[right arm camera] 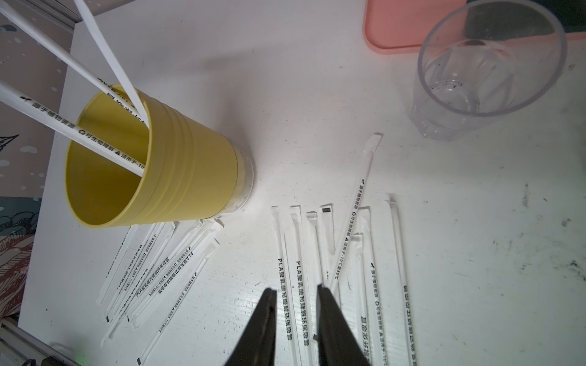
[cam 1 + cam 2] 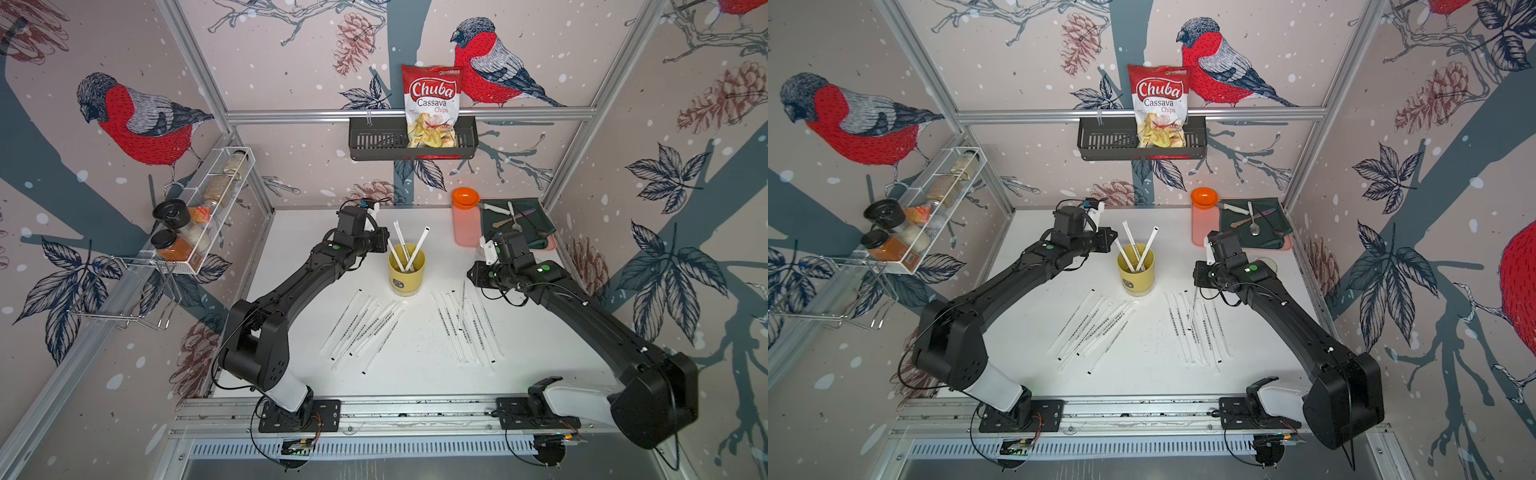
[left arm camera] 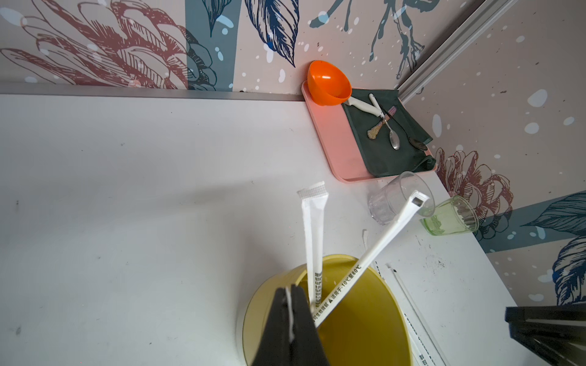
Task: Take the straws out of the storage container
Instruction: Pick up the straw from the container.
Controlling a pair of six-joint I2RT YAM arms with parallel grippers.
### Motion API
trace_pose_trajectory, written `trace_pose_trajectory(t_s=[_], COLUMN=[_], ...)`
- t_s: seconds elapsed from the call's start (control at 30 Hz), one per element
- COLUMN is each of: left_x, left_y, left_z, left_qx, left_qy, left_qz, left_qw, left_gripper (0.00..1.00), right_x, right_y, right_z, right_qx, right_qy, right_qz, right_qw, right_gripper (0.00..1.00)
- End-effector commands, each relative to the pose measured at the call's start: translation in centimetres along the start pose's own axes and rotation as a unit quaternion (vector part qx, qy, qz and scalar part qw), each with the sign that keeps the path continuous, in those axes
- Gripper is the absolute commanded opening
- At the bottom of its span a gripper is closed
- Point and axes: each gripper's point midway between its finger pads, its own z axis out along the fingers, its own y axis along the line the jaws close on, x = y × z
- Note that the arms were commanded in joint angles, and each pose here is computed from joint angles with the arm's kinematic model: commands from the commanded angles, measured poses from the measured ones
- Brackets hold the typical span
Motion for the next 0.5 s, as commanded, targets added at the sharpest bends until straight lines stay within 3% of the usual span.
trace_pose_trajectory(t_s=[0.0,0.13,0.3,0.47], left_x=[-1.4,-3.6,-7.3,-8.2], left_y=[-1.2,-2.5,-3.6,-2.3], left_z=[-1.7,-5.3,-13.0,-20.7], left_qx=[0.011,0.003,-0.044,-0.141], left_qy=[-0.009,-0.028,-0.109,-0.132], left_qz=[0.022,0.05,0.096,0.117], left_qw=[1.0,0.998,0.988,0.974], left_gripper=[0.04,0.04,0.03,0.01], right_x=[-0.8,-1.0,-0.9,-0.7], right_y=[0.6,0.8,1.0,1.1], right_z=[-0.8,-1.3,-1.5,-1.8], right_qx=[-0.013,-0.02,-0.028,-0.033], right_qy=[-0.023,-0.032,-0.036,-0.041], right_qz=[-0.01,-0.012,-0.013,-0.015], right_qw=[1.0,0.999,0.999,0.999], right_gripper=[0.27,0.27,0.27,0.27])
